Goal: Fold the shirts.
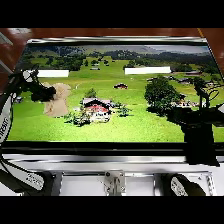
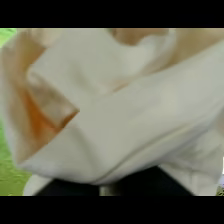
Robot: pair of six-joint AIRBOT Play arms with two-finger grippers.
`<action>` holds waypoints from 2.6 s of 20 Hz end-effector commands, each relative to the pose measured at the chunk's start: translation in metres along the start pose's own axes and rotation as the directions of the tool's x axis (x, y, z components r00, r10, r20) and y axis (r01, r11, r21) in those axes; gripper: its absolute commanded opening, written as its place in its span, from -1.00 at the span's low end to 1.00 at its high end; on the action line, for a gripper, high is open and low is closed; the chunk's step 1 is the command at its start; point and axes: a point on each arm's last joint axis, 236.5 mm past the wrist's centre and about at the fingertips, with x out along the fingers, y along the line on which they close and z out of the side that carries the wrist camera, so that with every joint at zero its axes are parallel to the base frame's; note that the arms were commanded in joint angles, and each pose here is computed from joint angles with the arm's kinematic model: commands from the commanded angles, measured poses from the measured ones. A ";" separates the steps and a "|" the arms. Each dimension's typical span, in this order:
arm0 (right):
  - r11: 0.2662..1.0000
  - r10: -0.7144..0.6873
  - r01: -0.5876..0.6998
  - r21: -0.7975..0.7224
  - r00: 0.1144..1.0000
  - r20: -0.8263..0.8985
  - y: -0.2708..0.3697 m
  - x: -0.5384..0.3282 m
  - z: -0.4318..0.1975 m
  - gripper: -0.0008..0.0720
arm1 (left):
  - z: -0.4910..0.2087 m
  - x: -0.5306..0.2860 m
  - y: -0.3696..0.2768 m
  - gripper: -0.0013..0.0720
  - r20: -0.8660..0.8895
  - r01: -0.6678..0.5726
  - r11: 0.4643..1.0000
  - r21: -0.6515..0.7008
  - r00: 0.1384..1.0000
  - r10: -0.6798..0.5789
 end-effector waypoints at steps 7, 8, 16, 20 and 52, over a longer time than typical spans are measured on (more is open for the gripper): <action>0.993 -0.029 0.048 -0.112 0.986 0.165 0.003 -0.025 0.045 0.54 | 0.012 -0.241 -0.162 -0.87 0.345 0.225 0.881 0.417 0.858 -0.382; 0.988 -0.024 0.050 -0.143 0.984 0.176 0.010 -0.038 0.051 0.54 | -0.008 -0.282 -0.181 -0.87 0.378 0.229 0.849 0.476 0.818 -0.433; 0.962 0.010 0.088 -0.258 0.935 0.355 0.074 -0.154 0.047 0.54 | -0.197 -0.379 -0.324 -0.87 0.147 0.388 0.515 0.764 0.674 -0.724; 0.959 -0.073 0.158 -0.235 0.939 0.337 0.060 -0.162 0.028 0.54 | -0.275 -0.289 -0.417 -0.86 -0.066 0.445 0.383 0.809 0.717 -0.694; 0.979 0.168 -0.127 0.157 0.943 -0.286 -0.011 0.093 0.005 0.86 | -0.314 0.011 -0.276 -0.37 -0.376 0.547 0.835 0.057 0.786 -0.490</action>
